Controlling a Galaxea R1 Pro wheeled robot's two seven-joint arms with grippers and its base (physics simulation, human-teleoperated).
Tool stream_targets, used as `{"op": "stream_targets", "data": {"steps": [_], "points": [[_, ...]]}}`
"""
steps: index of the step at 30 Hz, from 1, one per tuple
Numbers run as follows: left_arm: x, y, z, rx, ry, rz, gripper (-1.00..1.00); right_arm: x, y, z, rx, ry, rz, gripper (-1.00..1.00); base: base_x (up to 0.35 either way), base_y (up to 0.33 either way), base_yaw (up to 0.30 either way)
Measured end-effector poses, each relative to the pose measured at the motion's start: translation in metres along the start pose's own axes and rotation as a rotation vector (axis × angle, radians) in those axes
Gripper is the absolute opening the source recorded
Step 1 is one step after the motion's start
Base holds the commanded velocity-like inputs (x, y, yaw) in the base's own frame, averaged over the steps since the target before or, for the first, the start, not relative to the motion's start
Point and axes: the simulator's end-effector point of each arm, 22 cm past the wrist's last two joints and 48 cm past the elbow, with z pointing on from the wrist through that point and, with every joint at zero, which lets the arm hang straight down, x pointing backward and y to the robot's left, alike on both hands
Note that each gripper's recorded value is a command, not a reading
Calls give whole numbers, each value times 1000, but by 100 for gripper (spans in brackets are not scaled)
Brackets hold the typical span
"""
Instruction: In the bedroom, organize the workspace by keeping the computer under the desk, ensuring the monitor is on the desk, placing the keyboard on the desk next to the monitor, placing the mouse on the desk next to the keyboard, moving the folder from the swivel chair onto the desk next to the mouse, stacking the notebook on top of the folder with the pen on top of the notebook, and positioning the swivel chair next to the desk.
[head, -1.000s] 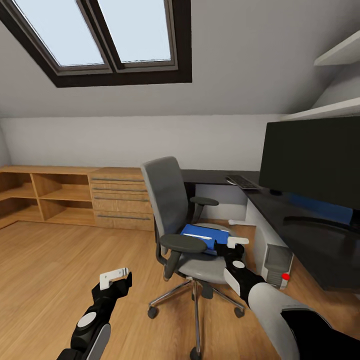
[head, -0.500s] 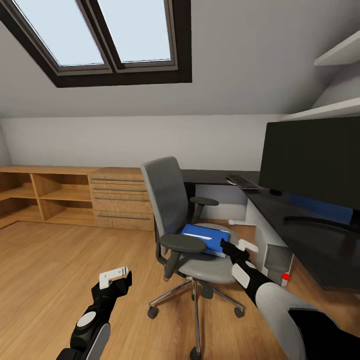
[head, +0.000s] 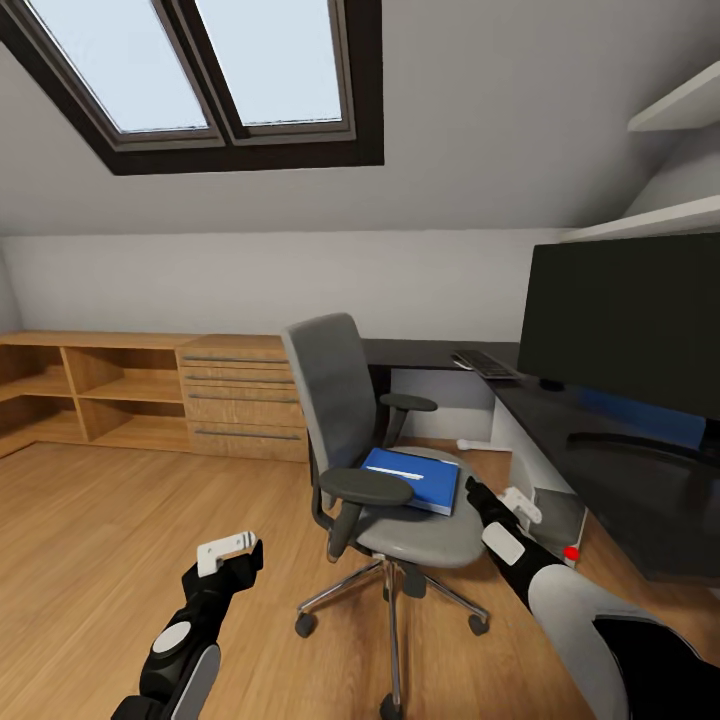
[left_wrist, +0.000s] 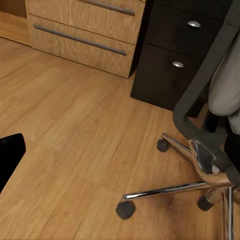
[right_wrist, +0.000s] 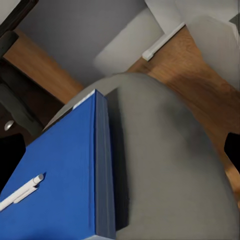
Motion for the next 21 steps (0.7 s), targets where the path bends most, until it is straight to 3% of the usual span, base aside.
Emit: {"op": "stream_targets", "data": {"steps": [15,16,17,21], "points": [[-3,-1,-2,3,-16,-8,100,2,-2,0,0,-3,9,100,0,0,0],[-1,1,-2,-3,-17,-9,100,3,-4,0,0,-4,9,100,0,0,0],[0,11,-2,-48,-18,-11,100,5,-5,0,0,-6,9,100,0,0,0],[10,15,-2,-57,-17,-12,100,11,-12,0,0,-8,9,100,0,0,0]]}}
